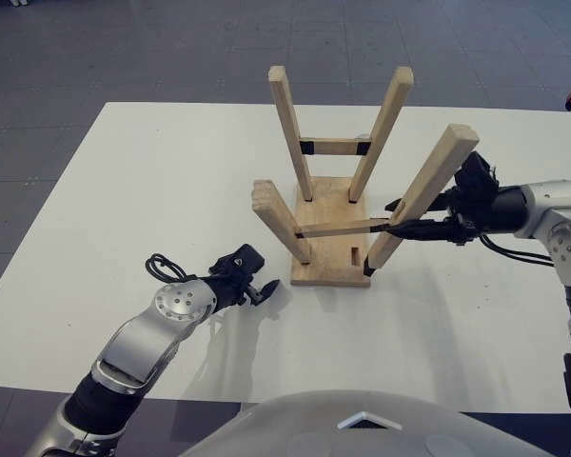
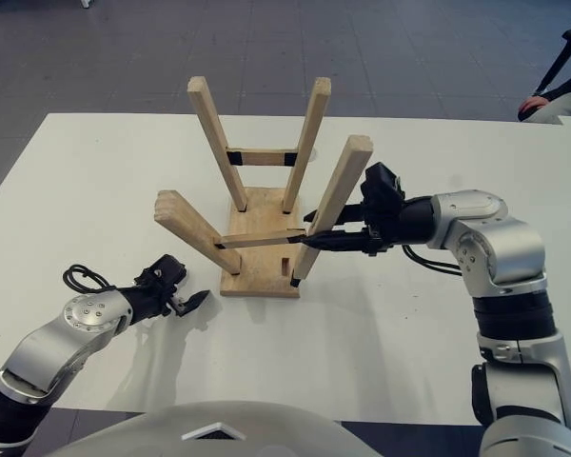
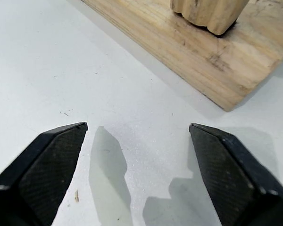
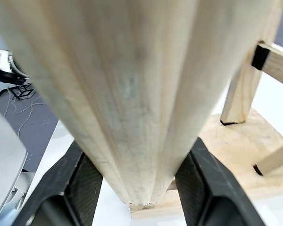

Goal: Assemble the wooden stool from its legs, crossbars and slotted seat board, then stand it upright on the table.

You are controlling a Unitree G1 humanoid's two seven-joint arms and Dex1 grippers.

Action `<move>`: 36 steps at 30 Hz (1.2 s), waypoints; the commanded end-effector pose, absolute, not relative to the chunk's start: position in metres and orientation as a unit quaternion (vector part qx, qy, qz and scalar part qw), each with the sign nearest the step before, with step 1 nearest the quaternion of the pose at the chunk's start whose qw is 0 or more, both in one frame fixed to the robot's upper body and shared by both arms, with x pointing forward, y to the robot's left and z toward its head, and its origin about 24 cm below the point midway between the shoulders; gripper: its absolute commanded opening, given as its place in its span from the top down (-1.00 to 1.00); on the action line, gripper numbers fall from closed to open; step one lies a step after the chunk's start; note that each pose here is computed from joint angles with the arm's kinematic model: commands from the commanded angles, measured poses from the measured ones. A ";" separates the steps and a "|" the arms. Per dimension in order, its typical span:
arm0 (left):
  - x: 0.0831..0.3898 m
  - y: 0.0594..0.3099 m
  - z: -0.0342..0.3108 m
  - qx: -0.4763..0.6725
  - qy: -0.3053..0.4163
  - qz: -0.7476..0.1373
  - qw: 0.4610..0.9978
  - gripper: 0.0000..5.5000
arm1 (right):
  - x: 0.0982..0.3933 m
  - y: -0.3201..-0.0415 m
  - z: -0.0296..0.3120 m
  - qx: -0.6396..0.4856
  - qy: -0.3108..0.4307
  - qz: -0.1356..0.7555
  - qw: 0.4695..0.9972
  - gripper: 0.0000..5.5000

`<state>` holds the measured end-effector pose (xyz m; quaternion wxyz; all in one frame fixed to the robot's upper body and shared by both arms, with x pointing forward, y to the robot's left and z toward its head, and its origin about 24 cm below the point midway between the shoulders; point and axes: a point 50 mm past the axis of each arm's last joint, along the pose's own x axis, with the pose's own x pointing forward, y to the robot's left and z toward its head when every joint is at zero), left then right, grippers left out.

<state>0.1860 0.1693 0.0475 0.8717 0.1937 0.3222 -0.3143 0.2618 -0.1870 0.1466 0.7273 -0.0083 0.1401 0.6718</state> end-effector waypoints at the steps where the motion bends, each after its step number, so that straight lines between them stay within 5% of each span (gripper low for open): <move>1: 0.176 0.181 0.033 0.207 0.376 -0.300 0.852 -0.46 | 0.266 -0.191 0.144 -0.047 0.125 0.673 0.728 0.26; 9: 0.179 0.182 0.033 0.213 0.374 -0.304 0.850 -0.46 | 0.256 -0.190 0.090 -0.114 0.106 0.641 0.751 0.26; 26: 0.184 0.186 0.031 0.216 0.373 -0.295 0.853 -0.46 | 0.269 -0.184 0.145 -0.116 -0.005 0.649 0.752 0.26; 36: 0.190 0.190 0.032 0.229 0.371 -0.307 0.846 -0.46 | 0.250 -0.169 0.110 -0.069 0.022 0.642 0.763 0.26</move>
